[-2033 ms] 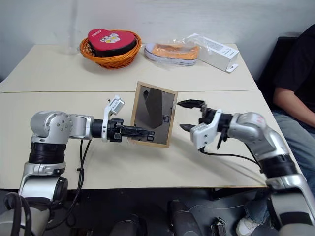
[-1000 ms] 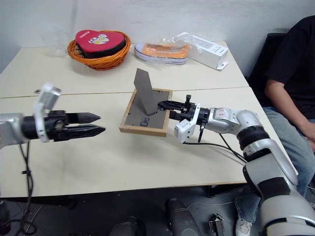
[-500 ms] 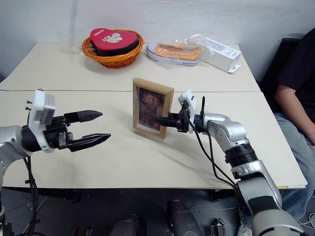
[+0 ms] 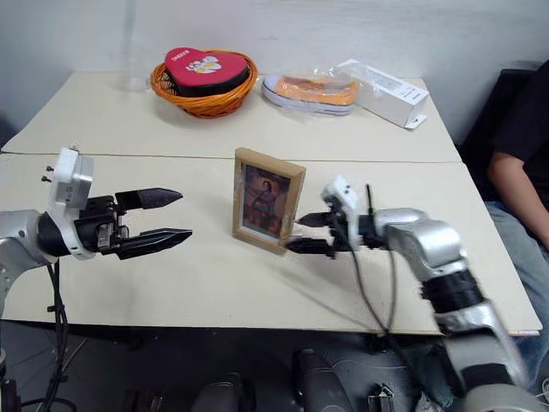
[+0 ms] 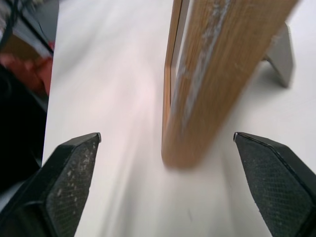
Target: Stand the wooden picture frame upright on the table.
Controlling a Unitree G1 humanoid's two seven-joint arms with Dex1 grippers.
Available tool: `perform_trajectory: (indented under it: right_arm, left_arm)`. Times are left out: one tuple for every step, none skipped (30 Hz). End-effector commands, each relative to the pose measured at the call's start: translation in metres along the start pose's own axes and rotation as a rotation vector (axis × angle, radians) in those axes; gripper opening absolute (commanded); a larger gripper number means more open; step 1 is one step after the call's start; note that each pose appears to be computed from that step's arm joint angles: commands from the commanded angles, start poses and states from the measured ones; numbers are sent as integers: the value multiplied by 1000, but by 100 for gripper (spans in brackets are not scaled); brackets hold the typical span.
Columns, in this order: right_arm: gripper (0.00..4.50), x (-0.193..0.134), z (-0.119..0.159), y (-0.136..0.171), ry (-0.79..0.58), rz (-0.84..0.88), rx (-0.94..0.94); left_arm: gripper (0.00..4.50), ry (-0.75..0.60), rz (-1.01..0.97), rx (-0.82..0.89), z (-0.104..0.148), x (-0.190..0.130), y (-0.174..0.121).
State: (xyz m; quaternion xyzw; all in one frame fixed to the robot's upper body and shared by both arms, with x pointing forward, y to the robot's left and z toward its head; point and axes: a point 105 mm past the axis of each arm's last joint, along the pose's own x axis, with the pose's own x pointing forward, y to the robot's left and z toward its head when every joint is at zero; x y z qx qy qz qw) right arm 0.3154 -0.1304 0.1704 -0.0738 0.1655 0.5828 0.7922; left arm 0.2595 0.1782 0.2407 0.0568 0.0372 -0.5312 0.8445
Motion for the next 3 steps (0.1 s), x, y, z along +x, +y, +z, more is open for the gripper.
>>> perform_trajectory:
  right_arm:
    - [447, -52, 39, 10, -73, -19, -120]
    - [447, -57, 41, 10, -79, -27, -111]
    - [447, -67, 44, 11, -86, -44, -107]
  left_arm:
    - [450, -14, 23, 82, 15, -10, 5]
    - [450, -14, 25, 86, 16, -11, 6]
    - [450, -18, 33, 102, 17, -12, 8]
